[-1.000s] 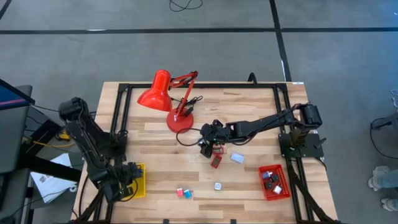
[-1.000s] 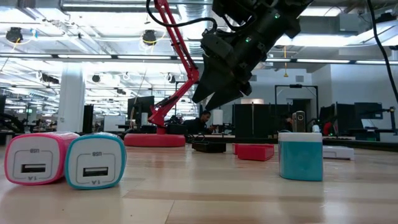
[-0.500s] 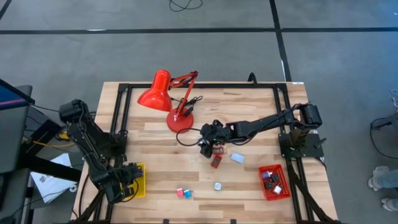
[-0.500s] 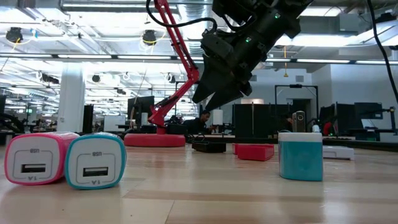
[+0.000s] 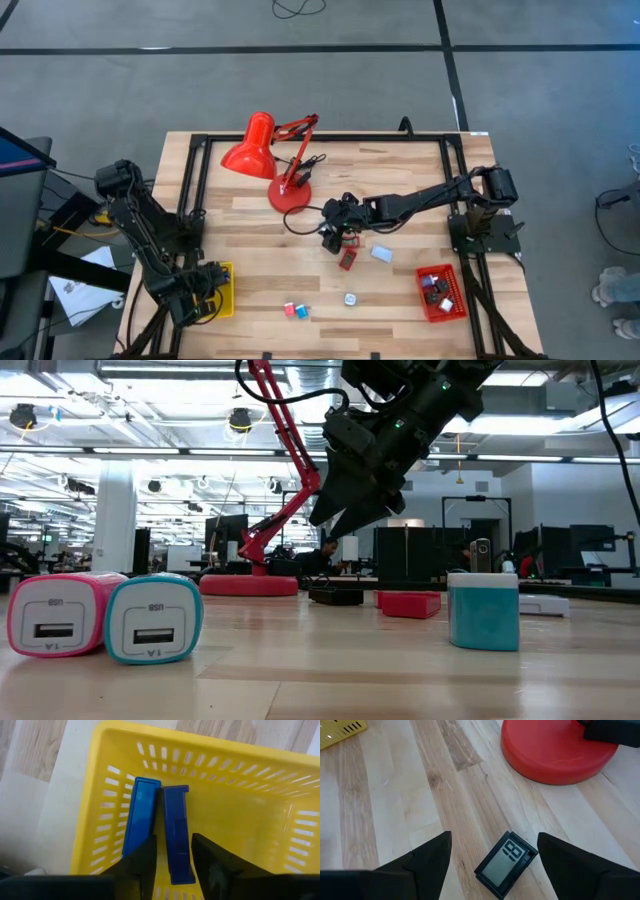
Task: Pick & Place Office items
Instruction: Put the dark blue digital timer into the yellow bin, then put the white digital timer into the yellow bin
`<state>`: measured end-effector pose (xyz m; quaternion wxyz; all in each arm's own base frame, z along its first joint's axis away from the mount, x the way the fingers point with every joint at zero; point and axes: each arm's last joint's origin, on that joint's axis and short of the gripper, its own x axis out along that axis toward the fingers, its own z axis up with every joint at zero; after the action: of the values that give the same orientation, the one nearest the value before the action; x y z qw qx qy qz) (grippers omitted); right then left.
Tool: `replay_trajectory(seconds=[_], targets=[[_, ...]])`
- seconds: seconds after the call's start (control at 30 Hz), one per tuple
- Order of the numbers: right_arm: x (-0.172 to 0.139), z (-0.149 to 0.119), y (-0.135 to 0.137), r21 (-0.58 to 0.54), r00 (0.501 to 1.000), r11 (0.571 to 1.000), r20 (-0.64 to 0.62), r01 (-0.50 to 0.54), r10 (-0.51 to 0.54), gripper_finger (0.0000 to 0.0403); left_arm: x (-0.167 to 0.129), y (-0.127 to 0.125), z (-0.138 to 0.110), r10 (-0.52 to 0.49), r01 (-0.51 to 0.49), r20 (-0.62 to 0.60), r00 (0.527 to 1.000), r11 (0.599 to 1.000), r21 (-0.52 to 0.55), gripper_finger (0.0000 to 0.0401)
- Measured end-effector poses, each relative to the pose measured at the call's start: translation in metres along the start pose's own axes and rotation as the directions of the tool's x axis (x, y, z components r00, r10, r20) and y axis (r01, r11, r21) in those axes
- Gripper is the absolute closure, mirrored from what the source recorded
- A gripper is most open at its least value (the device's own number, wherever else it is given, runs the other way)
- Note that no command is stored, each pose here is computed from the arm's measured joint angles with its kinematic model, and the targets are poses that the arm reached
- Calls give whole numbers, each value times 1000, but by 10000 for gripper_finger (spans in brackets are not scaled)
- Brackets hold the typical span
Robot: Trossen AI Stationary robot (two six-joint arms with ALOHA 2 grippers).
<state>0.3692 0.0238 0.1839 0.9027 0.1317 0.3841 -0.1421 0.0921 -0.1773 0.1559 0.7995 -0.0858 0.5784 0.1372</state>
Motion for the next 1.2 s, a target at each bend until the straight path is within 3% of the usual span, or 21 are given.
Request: replay_trajectory(seconds=[0.23, 0.37, 0.5, 0.63, 0.83, 1.0, 1.1, 1.2], targets=[[-7, 3, 0, 58, 999, 998, -6, -32, 32, 117, -11, 6, 2, -46, 46, -18, 999, 999, 0, 266], [-16, -2, -2, 20, 994, 998, -98, -55, 57, 117, -25, 15, 6, -104, 104, 0, 995, 994, -20, 266], [-23, -16, -9, 76, 966, 997, -260, 10, 10, 117, -39, 24, 14, -159, 167, 150, 976, 985, -47, 269], [-31, -34, -18, 139, 887, 981, -459, 132, -55, 117, -49, 34, 27, -163, 195, 324, 932, 979, -67, 269], [-39, -46, -24, 96, 806, 971, -579, 219, -124, 117, -54, 50, 57, -37, 87, 549, 835, 994, -65, 269], [-50, -60, -15, -1, 739, 969, -647, 247, -189, 117, -51, 53, 82, 21, 20, 594, 804, 998, -63, 269], [-58, -70, -2, -120, 728, 947, -613, 298, -307, 117, -50, 54, 94, 35, -5, 619, 785, 999, -51, 267], [-66, -83, 16, -162, 739, 941, -585, 298, -335, 117, -50, 56, 103, 34, -19, 623, 781, 999, -32, 269]])
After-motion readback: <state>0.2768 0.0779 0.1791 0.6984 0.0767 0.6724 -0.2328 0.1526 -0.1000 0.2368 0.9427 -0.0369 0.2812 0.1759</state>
